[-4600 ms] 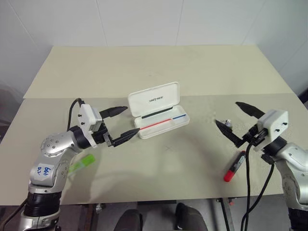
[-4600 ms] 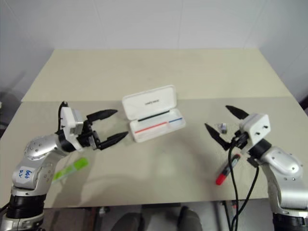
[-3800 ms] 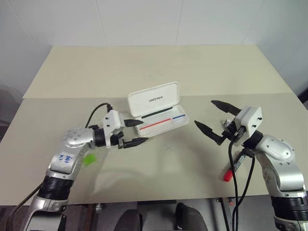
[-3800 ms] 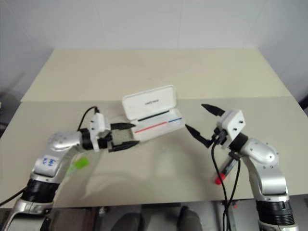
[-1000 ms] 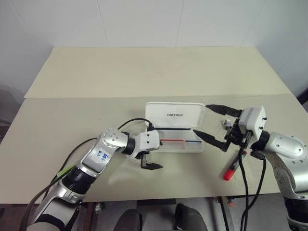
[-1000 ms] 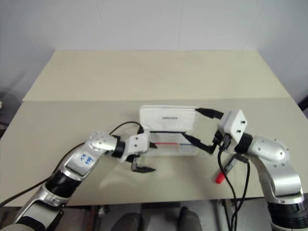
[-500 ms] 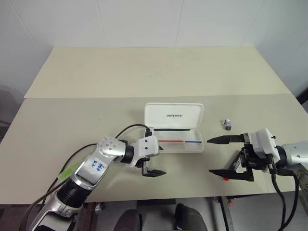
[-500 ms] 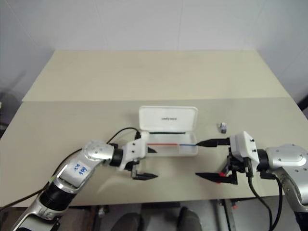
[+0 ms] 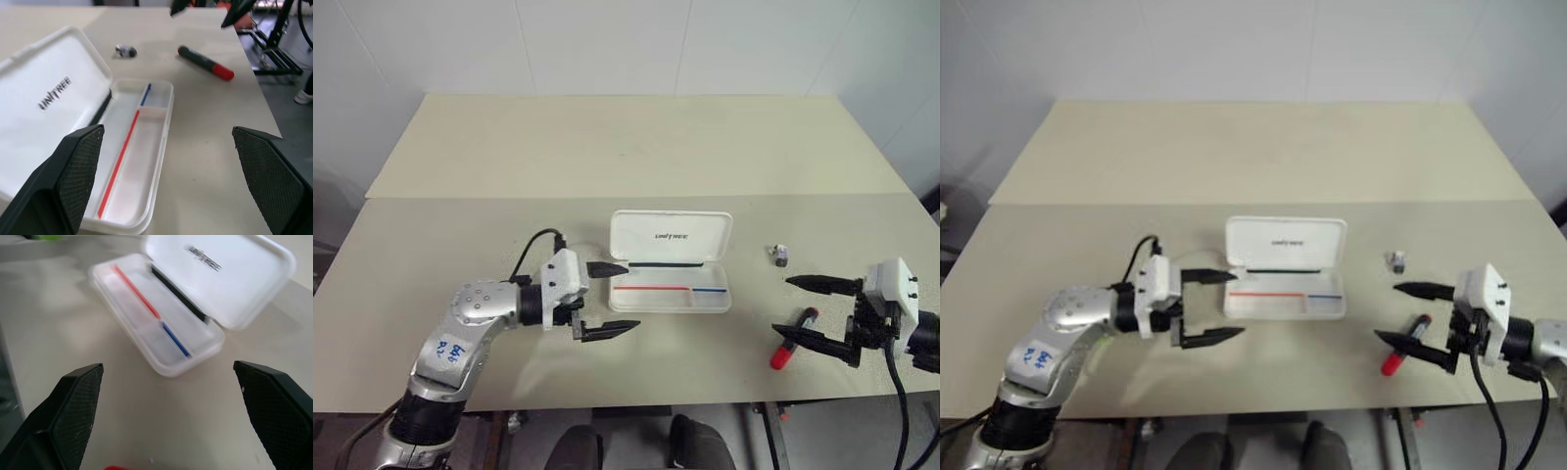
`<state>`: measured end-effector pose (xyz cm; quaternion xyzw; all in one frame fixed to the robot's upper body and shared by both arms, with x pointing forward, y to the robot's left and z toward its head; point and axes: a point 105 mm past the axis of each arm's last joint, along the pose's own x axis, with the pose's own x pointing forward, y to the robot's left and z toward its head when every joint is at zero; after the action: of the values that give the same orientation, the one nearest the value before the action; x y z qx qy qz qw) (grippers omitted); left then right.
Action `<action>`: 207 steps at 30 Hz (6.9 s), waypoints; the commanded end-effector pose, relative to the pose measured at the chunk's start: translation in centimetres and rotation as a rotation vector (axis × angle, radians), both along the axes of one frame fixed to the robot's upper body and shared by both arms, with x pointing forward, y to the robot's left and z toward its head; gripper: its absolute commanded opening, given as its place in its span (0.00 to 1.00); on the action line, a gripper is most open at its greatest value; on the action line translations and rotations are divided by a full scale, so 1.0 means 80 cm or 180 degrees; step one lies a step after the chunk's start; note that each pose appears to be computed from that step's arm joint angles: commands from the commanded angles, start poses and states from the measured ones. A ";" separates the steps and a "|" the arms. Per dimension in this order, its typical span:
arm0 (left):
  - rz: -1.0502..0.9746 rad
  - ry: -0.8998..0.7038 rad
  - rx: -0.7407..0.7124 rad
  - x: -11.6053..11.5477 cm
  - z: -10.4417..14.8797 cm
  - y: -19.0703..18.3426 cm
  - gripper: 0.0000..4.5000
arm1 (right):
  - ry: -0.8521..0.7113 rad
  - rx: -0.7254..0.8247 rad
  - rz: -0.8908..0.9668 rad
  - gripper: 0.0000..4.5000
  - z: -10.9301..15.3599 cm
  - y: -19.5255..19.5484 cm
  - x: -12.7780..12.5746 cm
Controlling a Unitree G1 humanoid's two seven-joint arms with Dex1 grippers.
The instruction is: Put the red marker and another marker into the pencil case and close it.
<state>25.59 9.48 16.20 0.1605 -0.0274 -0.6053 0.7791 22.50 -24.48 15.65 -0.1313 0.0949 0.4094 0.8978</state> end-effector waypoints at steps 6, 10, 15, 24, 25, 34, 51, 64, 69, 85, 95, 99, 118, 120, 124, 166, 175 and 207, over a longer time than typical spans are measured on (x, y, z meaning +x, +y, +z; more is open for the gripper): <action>0.0030 -0.0243 -0.0156 0.005 0.009 0.005 1.00 | -0.0012 -0.0081 -0.1535 1.00 0.002 -0.032 -0.018; -0.0138 -0.0236 -0.0197 0.006 0.007 -0.012 1.00 | 0.0308 -0.0210 -0.2144 1.00 -0.016 -0.033 -0.037; -0.0239 -0.0245 -0.0212 0.013 0.008 -0.021 1.00 | 0.0756 -0.0280 -0.2662 1.00 -0.037 -0.032 -0.053; -0.0290 -0.0267 -0.0169 0.016 0.011 -0.021 1.00 | 0.1066 0.0265 -0.2878 1.00 -0.045 -0.004 -0.023; -0.0287 -0.0265 -0.0164 0.015 0.011 -0.020 1.00 | 0.1050 0.0339 -0.2869 1.00 -0.044 -0.001 -0.017; -0.0192 -0.0331 -0.0107 0.014 0.013 -0.015 1.00 | 0.1222 0.0202 -0.3148 1.00 -0.063 -0.009 -0.011; -0.0059 -0.0474 -0.0071 0.017 0.024 -0.008 1.00 | 0.1410 0.0055 -0.2840 0.32 -0.081 0.024 0.000; 0.0059 -0.0565 0.0015 0.029 0.023 0.004 1.00 | 0.0475 -0.0648 -0.1712 0.13 -0.019 0.026 0.053; 0.0161 -0.0624 0.0088 0.036 0.023 0.019 1.00 | 0.0155 -0.0530 -0.0911 0.13 0.009 0.043 0.065; 0.0439 -0.0690 0.0227 0.035 0.018 0.052 1.00 | -0.0929 -0.1032 0.1676 0.13 0.009 0.179 0.094; 0.0554 -0.0727 0.0262 0.026 0.021 0.058 1.00 | -0.1298 -0.1143 0.1904 0.13 0.006 0.220 0.136; 0.0601 -0.0754 0.0266 0.025 0.023 0.058 1.00 | -0.1240 -0.1260 0.1980 0.13 -0.007 0.222 0.137; 0.0732 -0.0826 0.0229 0.026 0.029 0.060 1.00 | -0.1248 -0.1465 0.1827 0.84 -0.002 0.230 0.159; 0.0744 -0.0822 0.0234 0.025 0.029 0.061 1.00 | -0.1259 -0.1326 0.1849 1.00 0.008 0.236 0.156; 0.0777 -0.0809 0.0250 0.020 0.027 0.065 1.00 | -0.1119 -0.0757 0.1818 1.00 0.033 0.243 0.149; 0.2263 0.0488 0.0734 -0.095 -0.126 0.269 0.96 | -0.0721 -0.0079 0.2981 1.00 0.027 0.143 0.015; 0.2318 0.0541 0.0656 -0.090 -0.138 0.267 0.39 | -0.0702 -0.0149 0.2919 1.00 0.026 0.140 0.015; 0.0232 -0.0420 0.0527 -0.010 -0.028 0.061 0.25 | -0.0653 -0.0238 0.2350 1.00 0.005 0.117 0.016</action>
<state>24.96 15.12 13.81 0.2553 -0.0118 -0.5539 0.7924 23.88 -14.82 14.72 -0.2063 -0.0139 0.6973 0.6863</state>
